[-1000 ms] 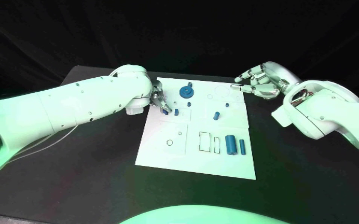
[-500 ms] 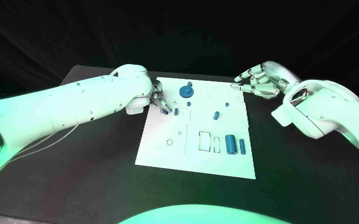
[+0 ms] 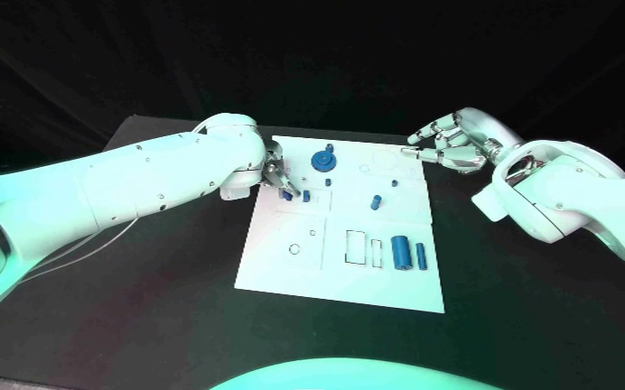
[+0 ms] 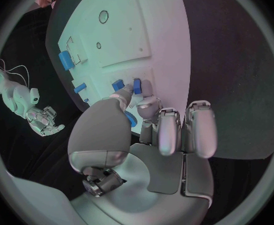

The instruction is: Assemble the parts on the task board

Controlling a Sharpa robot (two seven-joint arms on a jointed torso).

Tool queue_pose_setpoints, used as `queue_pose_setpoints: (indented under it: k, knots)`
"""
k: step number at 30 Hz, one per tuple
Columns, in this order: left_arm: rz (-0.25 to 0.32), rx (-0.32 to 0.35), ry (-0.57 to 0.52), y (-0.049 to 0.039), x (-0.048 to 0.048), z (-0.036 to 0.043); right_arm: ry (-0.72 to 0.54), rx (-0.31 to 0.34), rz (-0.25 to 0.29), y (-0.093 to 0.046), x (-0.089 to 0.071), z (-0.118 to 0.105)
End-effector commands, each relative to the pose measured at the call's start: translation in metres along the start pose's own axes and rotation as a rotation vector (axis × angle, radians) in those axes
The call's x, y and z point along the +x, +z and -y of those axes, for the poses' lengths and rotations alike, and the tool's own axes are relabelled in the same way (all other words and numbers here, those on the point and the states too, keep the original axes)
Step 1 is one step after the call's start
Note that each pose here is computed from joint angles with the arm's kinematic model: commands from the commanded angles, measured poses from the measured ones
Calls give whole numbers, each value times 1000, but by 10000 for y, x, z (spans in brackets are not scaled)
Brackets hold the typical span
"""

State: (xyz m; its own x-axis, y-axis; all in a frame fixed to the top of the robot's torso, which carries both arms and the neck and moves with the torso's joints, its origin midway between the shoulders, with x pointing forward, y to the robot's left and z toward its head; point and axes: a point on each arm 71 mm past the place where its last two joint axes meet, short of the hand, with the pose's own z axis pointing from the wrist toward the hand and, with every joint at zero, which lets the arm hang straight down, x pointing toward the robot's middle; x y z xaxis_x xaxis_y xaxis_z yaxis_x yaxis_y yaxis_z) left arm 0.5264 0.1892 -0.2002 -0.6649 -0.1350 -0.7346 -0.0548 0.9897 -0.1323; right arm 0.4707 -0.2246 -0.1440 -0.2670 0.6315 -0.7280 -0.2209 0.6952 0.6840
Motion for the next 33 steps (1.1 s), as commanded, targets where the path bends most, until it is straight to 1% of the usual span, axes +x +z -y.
queue_pose_setpoints:
  k: [1,9,26,33]
  knots:
    - [-10,-8,-4,2,8,5,-4,-8,-8,-3,9,-8]
    - [-10,-12,-6,4,7,-2,-4,-8,-7,-6,6,-5]
    - [0,4,-10,-27,21,47,-5,-8,-8,-6,6,-4]
    - [-1,-1,-8,-30,23,40,-5,-7,-8,-4,6,-3]
